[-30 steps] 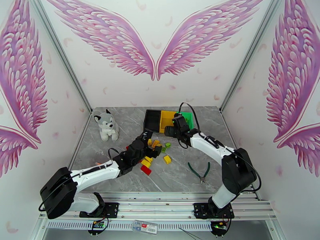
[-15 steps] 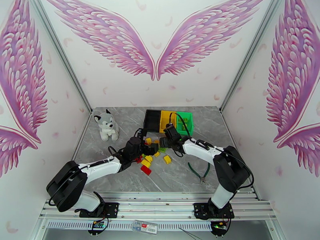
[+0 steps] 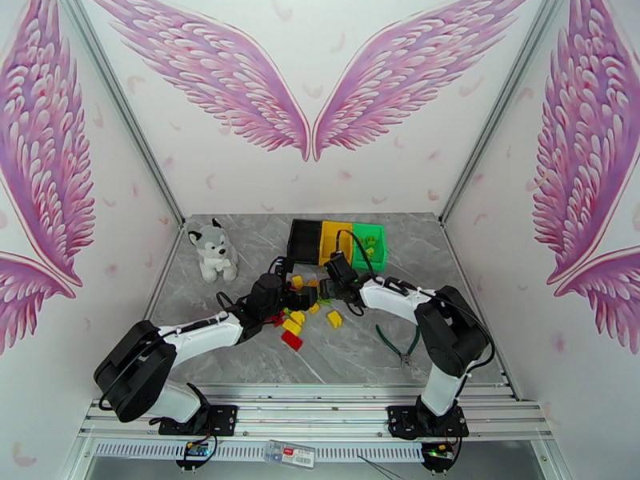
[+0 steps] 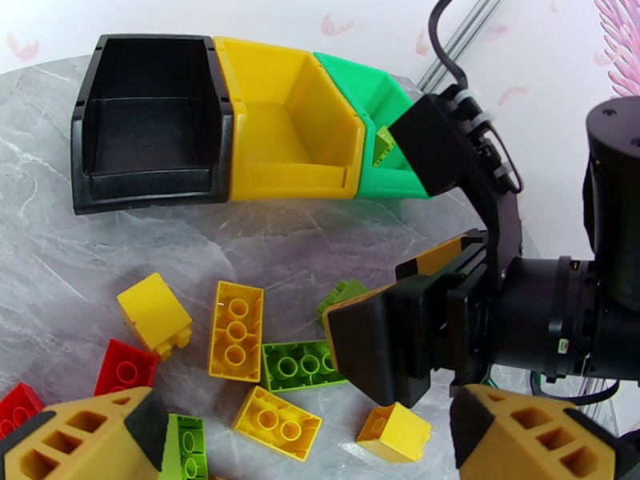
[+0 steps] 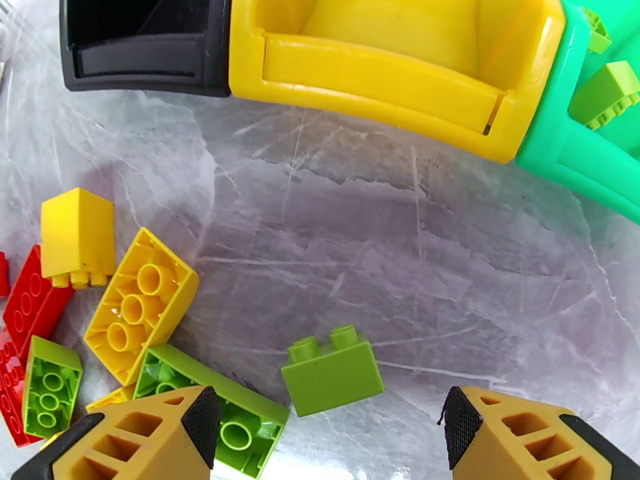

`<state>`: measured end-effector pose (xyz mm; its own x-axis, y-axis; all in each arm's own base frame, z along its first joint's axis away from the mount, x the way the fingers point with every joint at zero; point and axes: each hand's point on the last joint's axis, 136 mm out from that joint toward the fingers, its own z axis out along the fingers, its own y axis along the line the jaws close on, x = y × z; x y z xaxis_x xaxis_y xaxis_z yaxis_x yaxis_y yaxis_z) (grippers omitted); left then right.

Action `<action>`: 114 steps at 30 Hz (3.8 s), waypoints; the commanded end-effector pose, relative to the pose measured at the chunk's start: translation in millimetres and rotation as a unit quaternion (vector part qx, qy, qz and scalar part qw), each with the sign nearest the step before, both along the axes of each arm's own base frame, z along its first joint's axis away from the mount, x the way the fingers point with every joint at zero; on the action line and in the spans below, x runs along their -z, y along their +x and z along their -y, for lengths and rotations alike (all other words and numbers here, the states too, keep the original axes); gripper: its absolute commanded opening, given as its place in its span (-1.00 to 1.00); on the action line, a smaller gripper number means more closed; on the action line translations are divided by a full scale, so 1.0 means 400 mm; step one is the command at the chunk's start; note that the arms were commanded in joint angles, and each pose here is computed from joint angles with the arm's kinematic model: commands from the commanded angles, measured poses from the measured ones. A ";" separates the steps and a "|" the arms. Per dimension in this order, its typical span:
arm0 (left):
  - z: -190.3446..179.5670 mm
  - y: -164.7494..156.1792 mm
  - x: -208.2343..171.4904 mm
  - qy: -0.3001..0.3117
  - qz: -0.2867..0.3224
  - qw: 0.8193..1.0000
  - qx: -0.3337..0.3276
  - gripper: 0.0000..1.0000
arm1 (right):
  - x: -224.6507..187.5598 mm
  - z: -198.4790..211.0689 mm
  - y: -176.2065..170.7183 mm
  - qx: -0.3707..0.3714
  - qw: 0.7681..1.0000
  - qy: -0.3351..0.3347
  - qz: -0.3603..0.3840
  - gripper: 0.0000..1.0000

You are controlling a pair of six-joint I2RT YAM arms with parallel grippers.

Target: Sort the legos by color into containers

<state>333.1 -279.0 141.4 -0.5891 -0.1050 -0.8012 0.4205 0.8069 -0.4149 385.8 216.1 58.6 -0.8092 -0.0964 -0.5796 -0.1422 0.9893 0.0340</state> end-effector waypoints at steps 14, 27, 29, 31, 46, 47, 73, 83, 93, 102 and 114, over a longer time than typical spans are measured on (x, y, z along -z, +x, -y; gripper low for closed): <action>0.000 -0.001 -0.007 -0.005 0.003 1.000 0.004 0.97 | 0.018 0.013 0.055 0.023 0.999 -0.021 0.007 0.37; -0.001 -0.001 -0.006 -0.004 0.003 1.000 0.004 0.98 | 0.074 0.043 0.074 0.041 0.999 -0.014 -0.015 0.14; 0.000 -0.002 -0.006 -0.004 0.003 1.000 0.004 0.98 | 0.078 0.052 0.075 0.044 0.999 -0.012 -0.016 0.09; 0.001 -0.001 -0.007 -0.004 0.003 1.000 0.005 0.98 | 0.079 0.054 0.074 0.044 0.999 -0.009 -0.017 0.01; 0.067 -0.017 0.013 0.027 -0.005 0.998 0.053 0.98 | -0.027 0.074 0.052 0.056 0.998 0.024 0.020 -0.59; 0.076 -0.021 0.015 0.032 -0.005 0.998 0.060 0.98 | -0.040 0.074 0.052 0.057 0.998 0.028 0.025 -0.60; 0.194 -0.115 -0.010 0.160 0.084 0.976 0.123 0.97 | -0.283 0.353 0.317 0.218 0.966 0.114 0.081 -0.62; 0.179 -0.109 -0.017 0.155 0.085 0.978 0.110 0.97 | -0.278 0.358 0.399 0.202 0.973 0.093 0.053 0.13; 0.150 -0.085 -0.017 0.139 0.073 0.984 0.085 0.97 | -0.319 0.272 0.306 0.148 0.977 0.130 0.080 0.48; 0.075 -0.032 -0.003 0.089 0.032 0.995 0.038 0.97 | -0.289 0.104 0.149 0.047 0.988 0.113 0.096 0.63; -0.061 0.039 0.047 -0.013 -0.043 0.998 -0.043 0.97 | -0.131 -0.007 -0.041 -0.038 0.995 0.033 0.083 0.78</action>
